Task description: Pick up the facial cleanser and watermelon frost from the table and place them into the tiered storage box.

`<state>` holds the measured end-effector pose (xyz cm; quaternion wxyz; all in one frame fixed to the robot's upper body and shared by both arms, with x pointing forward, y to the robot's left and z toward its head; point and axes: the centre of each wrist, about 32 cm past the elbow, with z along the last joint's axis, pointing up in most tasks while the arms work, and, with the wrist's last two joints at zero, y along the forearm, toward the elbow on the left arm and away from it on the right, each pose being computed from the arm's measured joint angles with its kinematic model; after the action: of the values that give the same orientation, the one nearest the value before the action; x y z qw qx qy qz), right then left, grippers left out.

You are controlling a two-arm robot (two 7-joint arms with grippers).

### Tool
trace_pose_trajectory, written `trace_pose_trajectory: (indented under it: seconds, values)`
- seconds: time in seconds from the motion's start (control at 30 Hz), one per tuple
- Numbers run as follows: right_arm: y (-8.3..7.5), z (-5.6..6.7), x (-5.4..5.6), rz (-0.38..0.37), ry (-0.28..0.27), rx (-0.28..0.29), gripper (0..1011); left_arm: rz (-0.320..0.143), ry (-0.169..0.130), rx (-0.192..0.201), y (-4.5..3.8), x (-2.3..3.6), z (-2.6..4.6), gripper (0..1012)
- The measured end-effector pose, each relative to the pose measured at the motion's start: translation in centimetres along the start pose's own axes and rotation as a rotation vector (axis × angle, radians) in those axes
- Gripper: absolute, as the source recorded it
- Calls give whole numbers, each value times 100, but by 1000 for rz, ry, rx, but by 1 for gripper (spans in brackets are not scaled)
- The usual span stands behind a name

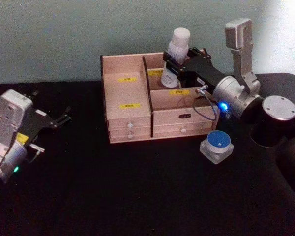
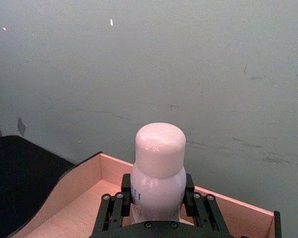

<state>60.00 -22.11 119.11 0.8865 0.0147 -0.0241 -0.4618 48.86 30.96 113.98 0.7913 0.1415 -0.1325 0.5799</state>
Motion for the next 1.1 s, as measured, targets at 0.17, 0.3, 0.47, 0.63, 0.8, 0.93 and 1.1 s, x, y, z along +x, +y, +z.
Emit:
trace_pose_trajectory:
  seconds: [0.17, 0.3, 0.47, 0.63, 0.8, 0.93, 1.1]
  values:
    - [46, -15, 24, -6, 4, -7, 590, 0, 0, 0, 0, 0, 0, 1001]
    - [75, -27, 45, -8, 8, -11, 589, 0, 0, 0, 0, 0, 0, 1001]
    - [114, -40, 60, -7, 11, -18, 590, 0, 0, 0, 0, 0, 0, 1001]
    - [143, -52, 65, -5, 14, -25, 589, 0, 0, 0, 0, 0, 0, 1001]
    - [163, -66, 65, -1, 15, -32, 589, 0, 0, 0, 0, 0, 0, 1001]
    - [175, -83, 64, 4, 16, -41, 590, 0, 0, 0, 0, 0, 0, 1001]
    - [188, -106, 69, 7, 18, -54, 590, 0, 0, 0, 0, 0, 0, 1001]
